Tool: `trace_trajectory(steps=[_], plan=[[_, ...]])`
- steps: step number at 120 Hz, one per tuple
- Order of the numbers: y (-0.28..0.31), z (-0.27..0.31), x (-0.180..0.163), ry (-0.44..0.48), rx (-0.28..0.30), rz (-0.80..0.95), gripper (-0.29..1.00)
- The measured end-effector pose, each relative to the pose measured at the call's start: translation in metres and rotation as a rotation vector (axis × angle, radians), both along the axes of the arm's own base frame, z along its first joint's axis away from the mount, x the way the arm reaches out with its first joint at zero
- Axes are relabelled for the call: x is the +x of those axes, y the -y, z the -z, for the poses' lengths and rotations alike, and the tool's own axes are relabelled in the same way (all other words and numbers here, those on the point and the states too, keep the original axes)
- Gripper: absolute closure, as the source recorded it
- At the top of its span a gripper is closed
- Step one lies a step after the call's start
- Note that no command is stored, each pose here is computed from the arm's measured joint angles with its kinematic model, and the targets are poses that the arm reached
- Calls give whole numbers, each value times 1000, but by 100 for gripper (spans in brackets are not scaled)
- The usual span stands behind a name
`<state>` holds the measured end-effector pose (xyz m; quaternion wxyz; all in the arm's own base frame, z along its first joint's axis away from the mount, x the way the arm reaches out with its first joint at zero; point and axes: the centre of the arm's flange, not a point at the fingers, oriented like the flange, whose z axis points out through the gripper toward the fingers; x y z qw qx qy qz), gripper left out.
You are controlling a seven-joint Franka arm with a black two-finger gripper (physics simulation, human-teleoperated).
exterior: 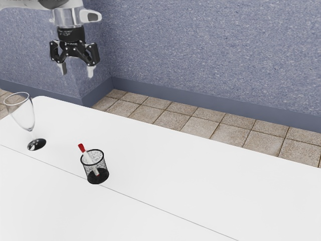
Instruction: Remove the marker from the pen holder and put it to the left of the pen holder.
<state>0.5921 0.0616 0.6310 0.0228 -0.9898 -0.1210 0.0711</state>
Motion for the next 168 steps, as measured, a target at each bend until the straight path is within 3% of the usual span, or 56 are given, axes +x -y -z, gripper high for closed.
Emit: trace_trajectory(steps=[28, 36, 50, 69, 94, 104, 120, 168], plan=[[3, 4, 28, 140, 6, -20, 0], [16, 34, 44, 123, -6, -77, 0], [18, 112, 59, 62, -93, -257, 0], [-26, 201, 37, -4, -201, -614, 0], [-42, 214, -11, 2, -329, -967, 0], [-47, 223, -32, -28, -355, -1076, 0], [-58, 237, -42, -88, -349, -1201, 0], [-89, 285, -50, -197, -219, -1362, 0]])
